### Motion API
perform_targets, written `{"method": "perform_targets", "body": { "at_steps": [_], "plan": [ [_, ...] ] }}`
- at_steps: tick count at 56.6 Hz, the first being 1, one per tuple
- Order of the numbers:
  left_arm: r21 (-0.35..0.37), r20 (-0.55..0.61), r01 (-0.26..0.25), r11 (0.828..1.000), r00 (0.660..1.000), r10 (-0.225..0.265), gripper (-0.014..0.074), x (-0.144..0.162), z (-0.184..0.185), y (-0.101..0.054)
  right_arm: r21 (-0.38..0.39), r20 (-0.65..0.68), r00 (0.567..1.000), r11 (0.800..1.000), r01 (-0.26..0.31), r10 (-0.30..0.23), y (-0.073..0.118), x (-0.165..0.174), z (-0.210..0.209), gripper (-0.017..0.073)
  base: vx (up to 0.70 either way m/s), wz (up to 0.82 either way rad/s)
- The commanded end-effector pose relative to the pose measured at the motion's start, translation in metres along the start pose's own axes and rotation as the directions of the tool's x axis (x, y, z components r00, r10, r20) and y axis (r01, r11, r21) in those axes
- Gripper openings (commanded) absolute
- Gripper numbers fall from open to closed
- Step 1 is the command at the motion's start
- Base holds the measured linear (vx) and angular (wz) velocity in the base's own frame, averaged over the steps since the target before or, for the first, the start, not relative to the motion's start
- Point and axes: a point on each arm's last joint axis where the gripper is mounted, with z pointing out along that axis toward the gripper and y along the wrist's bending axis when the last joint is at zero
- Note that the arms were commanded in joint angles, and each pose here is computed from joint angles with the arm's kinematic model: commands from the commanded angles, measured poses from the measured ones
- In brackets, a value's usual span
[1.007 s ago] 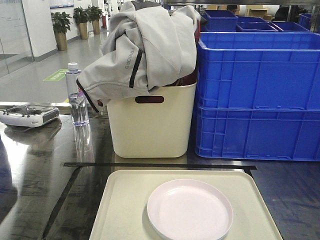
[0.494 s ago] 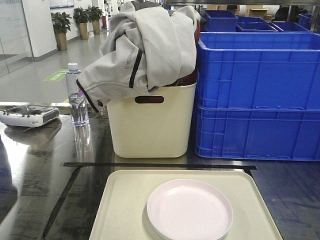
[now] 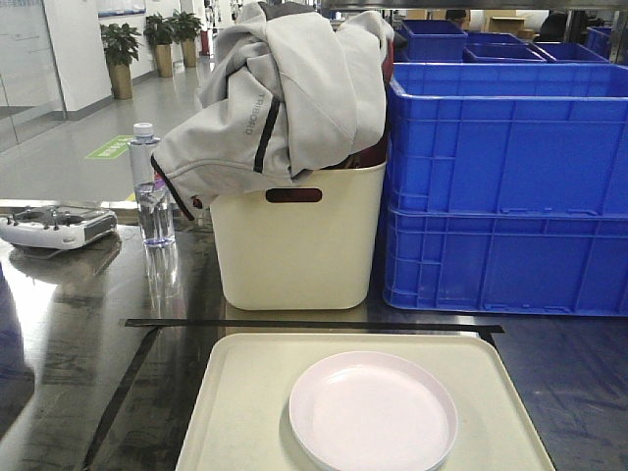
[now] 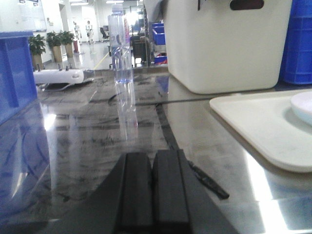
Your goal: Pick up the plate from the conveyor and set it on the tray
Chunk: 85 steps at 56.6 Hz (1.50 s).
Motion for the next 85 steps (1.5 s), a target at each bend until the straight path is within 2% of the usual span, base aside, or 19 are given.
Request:
{"method": "perform_targets", "body": {
  "at_steps": [1, 43, 47, 51, 54, 58, 61, 65, 74, 79, 85],
  "plan": [
    [-0.008, 0.041, 0.007, 1.0, 0.999, -0.007, 0.0003, 0.002, 0.0, 0.001, 0.012, 0.101, 0.995, 1.0, 0.015, -0.016, -0.001, -0.016, -0.004, -0.0009, 0.0, 0.0],
    [-0.008, 0.04, 0.007, 1.0, 0.999, -0.007, 0.0003, 0.002, 0.0, 0.001, 0.011, 0.09, 0.996, 1.0, 0.015, -0.016, -0.001, -0.015, -0.003, -0.0009, 0.0, 0.0],
    [-0.008, 0.04, 0.007, 1.0, 0.999, -0.007, 0.0003, 0.002, 0.0, 0.001, 0.018, 0.114, 0.993, 0.999, 0.031, -0.033, -0.001, -0.01, -0.002, -0.0009, 0.0, 0.0],
    [-0.008, 0.04, 0.007, 1.0, 0.999, -0.007, 0.0003, 0.002, 0.0, 0.001, 0.048, 0.179, 0.984, 0.999, 0.005, -0.014, -0.003, 0.004, 0.001, -0.0009, 0.0, 0.0],
    [-0.008, 0.04, 0.007, 1.0, 0.999, -0.007, 0.0003, 0.002, 0.0, 0.001, 0.09, 0.255, 0.967, 0.995, -0.043, 0.019, -0.005, 0.017, 0.001, -0.0009, 0.0, 0.0],
    [-0.008, 0.04, 0.007, 1.0, 0.999, -0.007, 0.0003, 0.002, 0.0, 0.001, 0.159, 0.303, 0.951, 0.981, -0.109, 0.056, -0.01, 0.043, 0.004, -0.0009, 0.0, 0.0],
    [-0.008, 0.04, 0.007, 1.0, 0.999, -0.007, 0.0003, 0.002, 0.0, 0.001, 0.204, 0.334, 0.94, 0.969, -0.136, 0.062, -0.011, 0.061, 0.004, -0.0009, 0.0, 0.0],
    [-0.008, 0.04, 0.007, 1.0, 0.999, -0.007, 0.0003, 0.002, 0.0, 0.001, 0.227, 0.331, 0.942, 0.964, -0.139, 0.058, -0.01, 0.085, 0.006, -0.0009, 0.0, 0.0],
    [-0.008, 0.04, 0.006, 1.0, 0.999, -0.006, 0.0003, 0.002, 0.0, 0.001, 0.24, 0.327, 0.945, 0.966, -0.092, 0.008, -0.007, 0.118, 0.011, -0.0009, 0.0, 0.0],
    [-0.008, 0.04, 0.006, 1.0, 0.999, -0.006, 0.0003, 0.002, 0.0, 0.001, 0.242, 0.232, 0.972, 0.966, -0.09, 0.032, -0.007, 0.126, 0.013, -0.0009, 0.0, 0.0],
    [-0.008, 0.04, 0.006, 1.0, 0.999, -0.006, 0.0003, 0.002, 0.0, 0.001, 0.242, 0.232, 0.972, 0.966, -0.09, 0.032, -0.007, 0.126, 0.013, -0.0009, 0.0, 0.0]
  ]
}}
